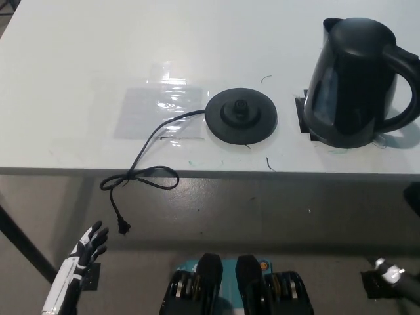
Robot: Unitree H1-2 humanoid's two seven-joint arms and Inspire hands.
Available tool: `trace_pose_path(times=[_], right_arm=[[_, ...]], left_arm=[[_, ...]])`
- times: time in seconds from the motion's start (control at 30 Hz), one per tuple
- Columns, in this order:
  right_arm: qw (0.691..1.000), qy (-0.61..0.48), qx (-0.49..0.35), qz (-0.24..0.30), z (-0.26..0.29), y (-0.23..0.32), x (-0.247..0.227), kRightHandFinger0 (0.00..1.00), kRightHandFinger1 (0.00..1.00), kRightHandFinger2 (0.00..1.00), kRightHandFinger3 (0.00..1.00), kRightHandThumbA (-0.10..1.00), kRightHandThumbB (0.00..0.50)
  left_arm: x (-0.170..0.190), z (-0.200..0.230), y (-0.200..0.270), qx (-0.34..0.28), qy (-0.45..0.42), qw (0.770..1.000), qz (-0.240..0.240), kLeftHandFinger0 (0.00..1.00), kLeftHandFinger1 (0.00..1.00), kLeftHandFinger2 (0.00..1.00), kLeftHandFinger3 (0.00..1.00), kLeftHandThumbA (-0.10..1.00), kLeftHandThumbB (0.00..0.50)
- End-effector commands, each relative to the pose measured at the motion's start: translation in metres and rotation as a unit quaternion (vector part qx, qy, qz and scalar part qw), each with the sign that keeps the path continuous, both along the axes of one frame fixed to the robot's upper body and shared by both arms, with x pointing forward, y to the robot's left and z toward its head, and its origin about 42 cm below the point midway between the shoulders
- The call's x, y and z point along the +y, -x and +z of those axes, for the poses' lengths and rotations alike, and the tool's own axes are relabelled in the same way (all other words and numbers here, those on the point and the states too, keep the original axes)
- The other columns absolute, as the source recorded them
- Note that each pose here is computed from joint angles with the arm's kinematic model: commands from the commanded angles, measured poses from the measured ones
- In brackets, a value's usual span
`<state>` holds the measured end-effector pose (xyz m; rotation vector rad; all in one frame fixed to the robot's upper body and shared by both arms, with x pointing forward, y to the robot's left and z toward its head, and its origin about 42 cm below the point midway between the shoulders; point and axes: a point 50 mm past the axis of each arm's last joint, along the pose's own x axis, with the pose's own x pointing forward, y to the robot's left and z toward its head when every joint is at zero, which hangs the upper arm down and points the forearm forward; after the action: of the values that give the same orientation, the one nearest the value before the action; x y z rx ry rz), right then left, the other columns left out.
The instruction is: A kettle and its base are kept separately on the desk infront of the robot and the robot uses its right hand to lift the kettle by its handle and places it on its base to align it correctly.
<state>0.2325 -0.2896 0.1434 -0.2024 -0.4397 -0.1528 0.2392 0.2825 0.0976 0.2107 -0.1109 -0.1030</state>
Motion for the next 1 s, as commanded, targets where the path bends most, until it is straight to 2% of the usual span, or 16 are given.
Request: trace_pose_path(times=[0.0,0.13,0.27,0.43,0.5,0.57,0.63,0.77,0.8,0.93,0.97], right_arm=[[0.994,0.016,-0.104,-0.021,0.046,-0.004,-0.010,1.00,1.00,1.00,1.00,1.00,0.194],[0.992,0.025,-0.116,-0.034,0.068,-0.017,-0.022,1.00,1.00,1.00,1.00,1.00,0.208],[0.991,0.022,-0.122,-0.051,0.091,-0.035,-0.028,1.00,1.00,1.00,1.00,1.00,0.255],[0.993,0.007,-0.110,-0.051,0.104,-0.062,-0.036,1.00,1.00,1.00,1.00,1.00,0.243],[0.994,-0.033,-0.107,-0.018,0.107,-0.077,-0.042,1.00,1.00,1.00,1.00,0.99,0.212],[0.993,-0.050,-0.106,-0.006,0.110,-0.089,-0.046,1.00,1.00,1.00,1.00,0.98,0.215],[0.993,-0.050,-0.102,-0.002,0.111,-0.100,-0.050,1.00,1.00,1.00,1.00,0.99,0.225],[0.996,-0.033,-0.083,-0.009,0.114,-0.128,-0.057,1.00,1.00,1.00,1.00,1.00,0.290],[0.996,-0.043,-0.077,-0.005,0.115,-0.134,-0.058,1.00,1.00,1.00,1.00,1.00,0.293],[0.994,-0.089,-0.062,0.030,0.120,-0.157,-0.059,1.00,1.00,1.00,1.00,0.98,0.245],[0.993,-0.095,-0.054,0.035,0.119,-0.165,-0.059,1.00,1.00,1.00,1.00,0.98,0.248]], left_arm=[[-0.011,0.017,0.005,-0.051,0.017,0.998,-0.036,1.00,1.00,1.00,1.00,1.00,0.233],[-0.014,0.014,0.004,-0.052,0.026,0.998,-0.037,1.00,1.00,1.00,1.00,0.99,0.228],[-0.011,0.011,0.003,-0.039,0.021,0.999,-0.032,1.00,1.00,1.00,1.00,1.00,0.237],[-0.009,0.011,0.004,-0.034,0.012,0.999,-0.034,1.00,1.00,1.00,1.00,1.00,0.226],[-0.008,0.008,0.003,-0.034,0.013,0.999,-0.033,1.00,1.00,1.00,1.00,1.00,0.229],[-0.006,0.007,0.001,-0.030,0.014,0.999,-0.030,1.00,1.00,1.00,1.00,1.00,0.241],[-0.006,0.006,0.001,-0.028,0.016,0.999,-0.029,1.00,1.00,1.00,1.00,1.00,0.245],[-0.004,0.003,0.001,-0.021,0.015,0.999,-0.027,1.00,1.00,1.00,1.00,1.00,0.257],[-0.004,0.003,0.001,-0.020,0.013,0.999,-0.026,1.00,1.00,1.00,1.00,1.00,0.263],[-0.004,0.003,-0.001,-0.015,0.016,0.999,-0.025,1.00,1.00,1.00,1.00,1.00,0.261],[-0.003,0.003,0.000,-0.012,0.014,1.000,-0.024,1.00,1.00,1.00,1.00,1.00,0.271]])
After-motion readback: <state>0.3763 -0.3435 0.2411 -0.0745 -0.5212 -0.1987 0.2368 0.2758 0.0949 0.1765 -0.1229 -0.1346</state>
